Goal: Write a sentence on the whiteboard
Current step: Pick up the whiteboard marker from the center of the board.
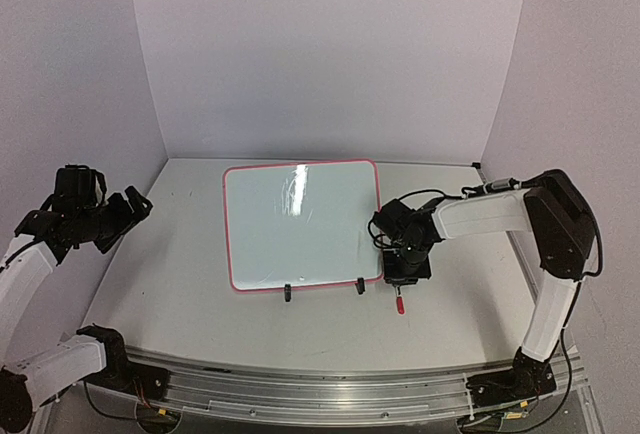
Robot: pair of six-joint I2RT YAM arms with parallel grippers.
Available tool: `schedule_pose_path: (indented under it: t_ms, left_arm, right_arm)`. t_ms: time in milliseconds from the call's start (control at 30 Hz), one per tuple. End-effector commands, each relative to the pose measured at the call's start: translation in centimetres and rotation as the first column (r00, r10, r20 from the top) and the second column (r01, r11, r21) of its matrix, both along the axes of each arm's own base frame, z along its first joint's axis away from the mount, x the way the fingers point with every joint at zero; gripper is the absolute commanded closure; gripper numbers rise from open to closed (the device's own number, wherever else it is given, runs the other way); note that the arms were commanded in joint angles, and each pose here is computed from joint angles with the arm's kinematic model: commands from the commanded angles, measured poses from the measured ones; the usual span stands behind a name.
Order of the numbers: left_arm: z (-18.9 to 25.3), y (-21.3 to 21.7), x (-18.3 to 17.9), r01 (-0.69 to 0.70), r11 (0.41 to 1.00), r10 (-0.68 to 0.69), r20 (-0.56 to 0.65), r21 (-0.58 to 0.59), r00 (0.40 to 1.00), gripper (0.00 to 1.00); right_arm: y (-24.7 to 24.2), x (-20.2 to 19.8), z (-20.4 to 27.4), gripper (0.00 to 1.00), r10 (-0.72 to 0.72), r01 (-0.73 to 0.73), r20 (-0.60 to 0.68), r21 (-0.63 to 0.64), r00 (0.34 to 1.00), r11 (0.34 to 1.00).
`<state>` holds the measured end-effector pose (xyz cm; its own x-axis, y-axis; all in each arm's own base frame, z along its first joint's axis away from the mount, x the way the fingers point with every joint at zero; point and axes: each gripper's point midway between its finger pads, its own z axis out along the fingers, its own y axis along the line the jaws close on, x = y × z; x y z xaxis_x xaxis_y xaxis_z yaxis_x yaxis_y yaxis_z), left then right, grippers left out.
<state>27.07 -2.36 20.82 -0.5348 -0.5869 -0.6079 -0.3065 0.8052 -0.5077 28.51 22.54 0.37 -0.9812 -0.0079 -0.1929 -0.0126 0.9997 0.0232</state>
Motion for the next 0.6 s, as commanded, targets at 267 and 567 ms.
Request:
schedule_pose_path:
  t_ms: [267, 567]
  left_arm:
    - [1.4, -0.3, -0.1, 0.012, 1.000, -0.011, 0.028, -0.021, 1.000, 0.00]
    - [4.5, -3.6, 0.1, 0.175, 0.977, -0.159, 0.134, -0.119, 0.978, 0.00]
  right_arm:
    - [-0.7, 0.1, 3.9, 1.00, -0.013, 0.010, 0.118, 0.020, 0.993, 1.000]
    - [-1.7, -1.6, 10.6, 1.00, -0.048, 0.003, 0.245, 0.180, 0.968, 0.984]
